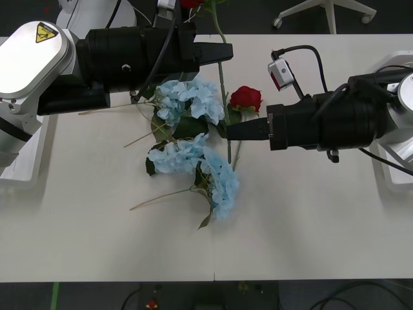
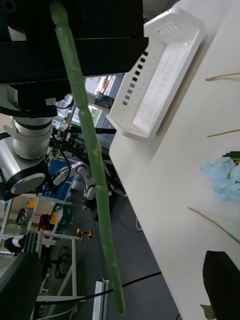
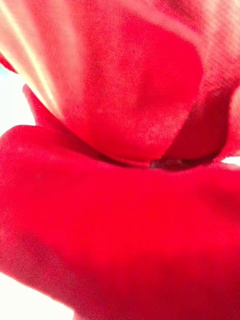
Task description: Put the red flowers into the right box and the blue flowers into the left box
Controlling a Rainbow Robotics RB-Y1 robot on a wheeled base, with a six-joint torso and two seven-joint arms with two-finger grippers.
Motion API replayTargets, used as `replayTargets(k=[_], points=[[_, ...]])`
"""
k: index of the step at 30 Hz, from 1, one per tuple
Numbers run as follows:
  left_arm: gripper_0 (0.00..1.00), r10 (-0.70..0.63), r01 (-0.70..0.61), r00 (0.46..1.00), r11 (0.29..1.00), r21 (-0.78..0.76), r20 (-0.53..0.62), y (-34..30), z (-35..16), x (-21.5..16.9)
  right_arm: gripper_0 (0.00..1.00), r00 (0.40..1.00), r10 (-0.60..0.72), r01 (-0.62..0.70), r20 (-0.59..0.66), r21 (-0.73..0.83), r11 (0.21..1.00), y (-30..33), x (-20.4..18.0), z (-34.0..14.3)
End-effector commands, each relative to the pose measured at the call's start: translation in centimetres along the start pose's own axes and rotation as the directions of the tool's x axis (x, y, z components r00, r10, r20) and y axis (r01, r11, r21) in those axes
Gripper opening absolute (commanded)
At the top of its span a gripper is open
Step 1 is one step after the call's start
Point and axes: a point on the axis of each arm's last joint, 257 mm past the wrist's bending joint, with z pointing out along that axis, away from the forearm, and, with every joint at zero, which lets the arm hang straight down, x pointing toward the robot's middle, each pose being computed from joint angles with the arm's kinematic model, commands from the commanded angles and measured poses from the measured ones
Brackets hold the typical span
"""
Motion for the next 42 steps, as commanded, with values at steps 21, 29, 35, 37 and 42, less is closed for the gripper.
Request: replayTargets(k=[21,29,35,37,42], points=[[0.0,0.053,-0.053,0.999,0.997,0.051,-0.004,-2.6,1.2,-0.3,0.0,0.998,0.063,-0.063,-0.004,-0.04,0.997,1.9,0.7,2.2],[1.0,0.053,-0.053,0.999,0.997,0.051,-0.004,-2.6,1.2,-0.3,0.0,0.998,0.069,-0.069,-0.006,-0.04,0.997,1.8,0.8,2.2],[1.0,0.053,-0.053,0.999,0.997,0.051,-0.004,-2.6,1.2,-0.3,0.0,0.998,0.07,-0.07,-0.003,-0.033,0.997,1.7,0.5,2.1],[1.0,0.053,-0.053,0.999,0.997,0.051,-0.004,-2.6,1.2,-0.3,0.0,0.998,0.064,-0.064,-0.007,-0.014,0.998,1.3,0.6,1.8],[1.0,0.053,-0.053,0.999,0.997,0.051,-0.004,-2.6,1.2,-0.3,0.0,0.999,0.042,-0.04,-0.025,0.057,0.998,-0.7,1.1,1.2]])
